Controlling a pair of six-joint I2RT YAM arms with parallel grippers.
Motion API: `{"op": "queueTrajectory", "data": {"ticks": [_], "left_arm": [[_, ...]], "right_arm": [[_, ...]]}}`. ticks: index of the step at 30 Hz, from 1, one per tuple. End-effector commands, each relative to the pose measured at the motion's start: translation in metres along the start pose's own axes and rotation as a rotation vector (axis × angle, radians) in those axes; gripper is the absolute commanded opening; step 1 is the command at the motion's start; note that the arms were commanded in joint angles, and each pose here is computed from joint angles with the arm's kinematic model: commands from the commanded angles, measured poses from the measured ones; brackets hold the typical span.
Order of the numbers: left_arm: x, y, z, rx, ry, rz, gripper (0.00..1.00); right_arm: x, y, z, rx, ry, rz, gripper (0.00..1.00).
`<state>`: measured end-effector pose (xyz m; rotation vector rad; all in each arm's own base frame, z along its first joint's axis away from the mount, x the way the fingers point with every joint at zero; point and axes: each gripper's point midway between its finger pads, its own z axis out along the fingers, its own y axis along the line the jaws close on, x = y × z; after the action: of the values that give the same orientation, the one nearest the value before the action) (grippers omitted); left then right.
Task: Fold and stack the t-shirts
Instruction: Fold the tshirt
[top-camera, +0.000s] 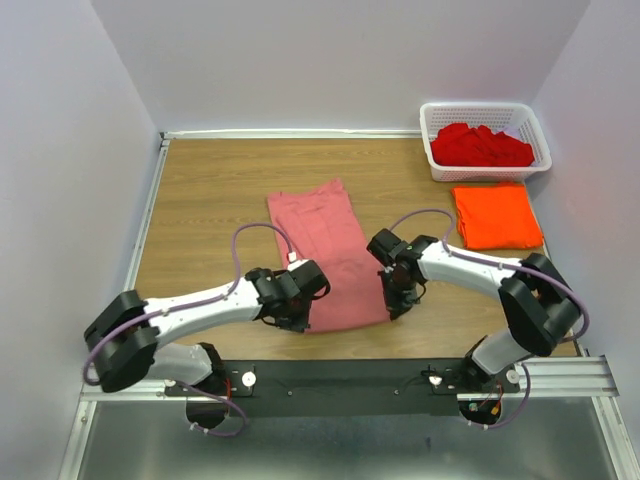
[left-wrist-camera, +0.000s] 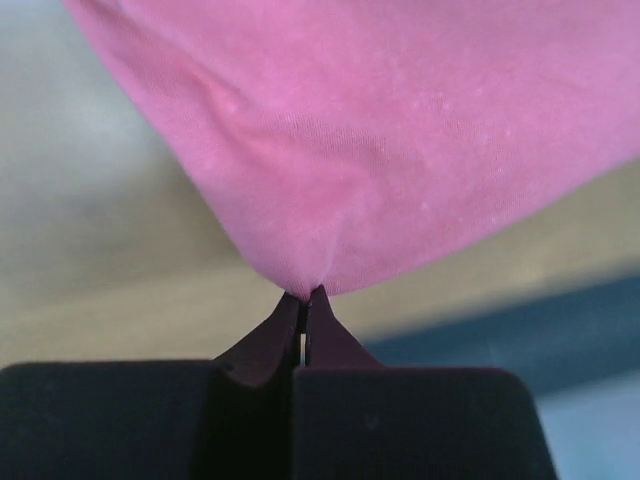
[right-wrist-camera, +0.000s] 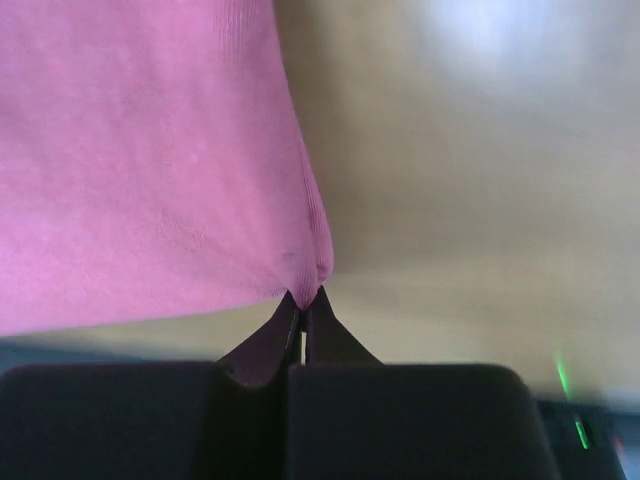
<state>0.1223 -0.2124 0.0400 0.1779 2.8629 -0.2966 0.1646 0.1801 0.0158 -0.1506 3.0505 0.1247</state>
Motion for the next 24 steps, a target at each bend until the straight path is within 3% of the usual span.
{"op": "queueTrajectory", "data": {"ticks": [1, 2, 5, 9, 13, 24], "left_arm": [[0.040, 0.003, -0.053, -0.008, 0.126, -0.047, 0.00], [0.047, 0.002, -0.064, 0.007, 0.165, -0.051, 0.00], [0.040, -0.010, -0.090, 0.090, 0.136, -0.055, 0.00], [0.028, -0.018, -0.101, 0.139, 0.112, -0.056, 0.00], [0.012, -0.011, -0.106, 0.139, 0.071, -0.062, 0.00], [-0.042, 0.015, -0.113, 0.201, -0.078, -0.105, 0.00]], "right_arm": [[0.062, -0.035, -0.048, 0.101, 0.213, -0.045, 0.01], [0.060, -0.034, -0.065, 0.107, 0.218, -0.045, 0.01], [0.048, -0.032, -0.095, 0.122, 0.191, -0.080, 0.01], [0.031, -0.024, -0.109, 0.127, 0.189, -0.113, 0.01], [-0.014, 0.001, -0.132, 0.067, 0.066, -0.135, 0.00], [-0.089, 0.027, -0.147, 0.074, -0.082, -0.117, 0.01]]}}
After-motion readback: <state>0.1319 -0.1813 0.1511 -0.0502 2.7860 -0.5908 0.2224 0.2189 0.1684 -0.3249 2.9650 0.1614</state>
